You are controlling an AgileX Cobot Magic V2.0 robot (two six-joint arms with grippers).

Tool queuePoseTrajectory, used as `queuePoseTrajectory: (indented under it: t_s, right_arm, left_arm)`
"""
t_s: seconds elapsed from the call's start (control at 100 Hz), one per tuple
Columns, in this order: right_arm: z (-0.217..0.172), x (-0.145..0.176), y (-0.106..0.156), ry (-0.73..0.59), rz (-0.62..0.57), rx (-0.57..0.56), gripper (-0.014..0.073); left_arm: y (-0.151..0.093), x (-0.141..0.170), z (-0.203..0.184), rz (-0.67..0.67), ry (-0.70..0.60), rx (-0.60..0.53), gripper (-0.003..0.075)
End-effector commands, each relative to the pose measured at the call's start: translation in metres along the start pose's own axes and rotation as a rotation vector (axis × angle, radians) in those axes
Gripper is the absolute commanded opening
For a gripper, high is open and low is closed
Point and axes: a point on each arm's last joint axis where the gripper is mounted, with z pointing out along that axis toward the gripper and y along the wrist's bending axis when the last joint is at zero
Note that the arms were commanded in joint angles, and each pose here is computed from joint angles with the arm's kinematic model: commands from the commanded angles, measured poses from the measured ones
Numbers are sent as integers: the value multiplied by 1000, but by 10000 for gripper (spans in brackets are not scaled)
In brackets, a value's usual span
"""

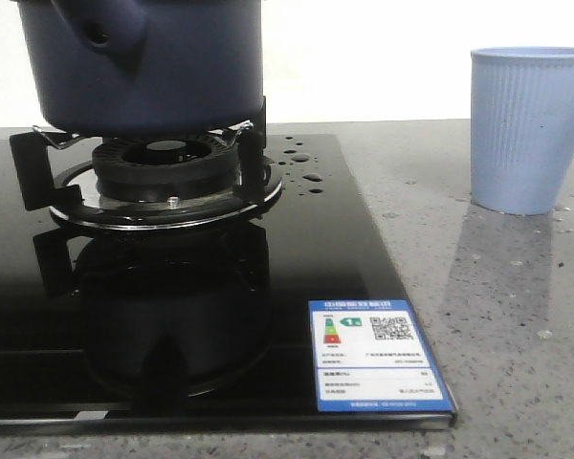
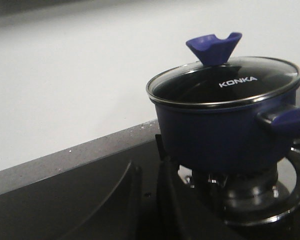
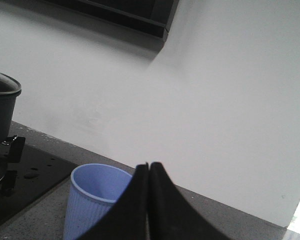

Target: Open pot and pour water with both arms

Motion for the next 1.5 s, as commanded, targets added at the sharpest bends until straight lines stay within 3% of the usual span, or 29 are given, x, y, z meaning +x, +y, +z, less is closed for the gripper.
queuePoseTrajectory:
  t_s: [0.0, 0.11, 0.22, 0.33, 0.46, 0.56, 0.65, 0.8, 1.03, 1.49]
  right_arm:
    - [1, -9, -2, -27, 5, -3, -66]
    - [1, -9, -2, -27, 5, -3, -66]
    - [1, -9, -2, -27, 5, -3, -66]
    - [1, -9, -2, -27, 5, -3, -66]
    - [1, -9, -2, -27, 5, -3, -66]
    - [1, -9, -2, -27, 5, -3, -66]
    - [1, -9, -2, -27, 5, -3, -66]
    - [1, -9, -2, -27, 5, -3, -66]
    - [1, -9, -2, -27, 5, -3, -66]
    - [1, -9, -2, -27, 5, -3, -66]
  left_arm:
    - [4, -9, -5, -20, 71, -35, 61]
    - [11, 4, -13, -85, 245, -141, 61]
    - [18, 11, -21, -125, 290, -261, 61]
    - [24, 14, -26, -91, 213, -370, 61]
    - [24, 25, -32, -36, 19, -451, 61]
    - [17, 42, -35, -46, -101, -458, 61]
    - [11, 62, -37, -94, -113, -453, 61]
    - [5, 90, -39, -134, -16, -446, 61]
    - [-1, 123, -44, -157, 328, -432, 61]
    - [0, 123, -44, -149, 330, -431, 61]
